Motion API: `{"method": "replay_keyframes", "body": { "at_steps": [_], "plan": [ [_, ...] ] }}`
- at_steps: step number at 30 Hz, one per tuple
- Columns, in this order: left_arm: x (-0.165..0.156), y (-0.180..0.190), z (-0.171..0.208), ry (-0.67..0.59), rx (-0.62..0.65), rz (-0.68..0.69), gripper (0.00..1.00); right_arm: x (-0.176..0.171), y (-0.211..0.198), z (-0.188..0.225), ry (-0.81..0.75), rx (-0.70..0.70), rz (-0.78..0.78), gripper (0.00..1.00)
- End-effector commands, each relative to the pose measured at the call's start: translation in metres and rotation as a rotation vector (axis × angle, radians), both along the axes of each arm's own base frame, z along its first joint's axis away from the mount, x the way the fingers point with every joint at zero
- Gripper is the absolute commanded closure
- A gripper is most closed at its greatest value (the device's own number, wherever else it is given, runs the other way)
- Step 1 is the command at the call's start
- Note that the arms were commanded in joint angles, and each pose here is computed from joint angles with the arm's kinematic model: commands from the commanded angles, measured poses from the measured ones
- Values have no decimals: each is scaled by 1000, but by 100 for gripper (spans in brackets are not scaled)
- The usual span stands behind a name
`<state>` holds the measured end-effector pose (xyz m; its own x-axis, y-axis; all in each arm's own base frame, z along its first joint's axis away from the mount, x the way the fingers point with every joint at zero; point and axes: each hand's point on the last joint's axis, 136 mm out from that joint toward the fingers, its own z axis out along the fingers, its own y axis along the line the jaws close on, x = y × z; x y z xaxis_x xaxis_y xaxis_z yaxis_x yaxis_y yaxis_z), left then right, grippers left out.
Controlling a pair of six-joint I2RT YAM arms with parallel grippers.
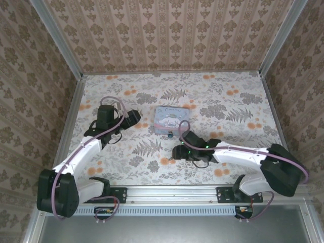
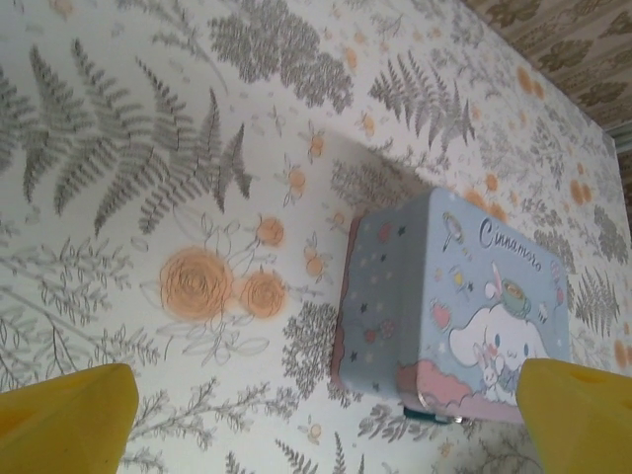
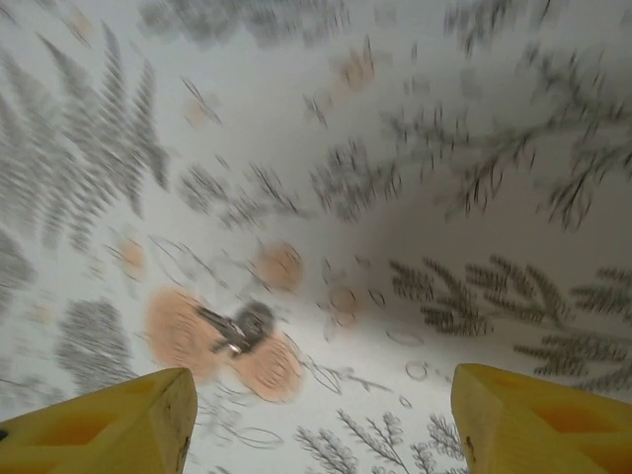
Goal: Unlock the padlock with the key
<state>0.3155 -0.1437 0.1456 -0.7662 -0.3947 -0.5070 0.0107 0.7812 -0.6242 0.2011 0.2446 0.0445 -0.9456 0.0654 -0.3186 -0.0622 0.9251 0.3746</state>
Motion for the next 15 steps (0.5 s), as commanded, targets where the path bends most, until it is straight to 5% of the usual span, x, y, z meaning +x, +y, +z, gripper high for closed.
{"method": "replay_keyframes", "body": {
  "at_steps": [1, 15],
  "plan": [
    [-8, -9, 1, 16, -69, -33, 0, 2, -4, -6, -12, -127, -36, 30],
    [-12, -20, -8, 28, -75, -60, 0, 2, 35, -18, 6, -231, 35, 34]
  ]
}}
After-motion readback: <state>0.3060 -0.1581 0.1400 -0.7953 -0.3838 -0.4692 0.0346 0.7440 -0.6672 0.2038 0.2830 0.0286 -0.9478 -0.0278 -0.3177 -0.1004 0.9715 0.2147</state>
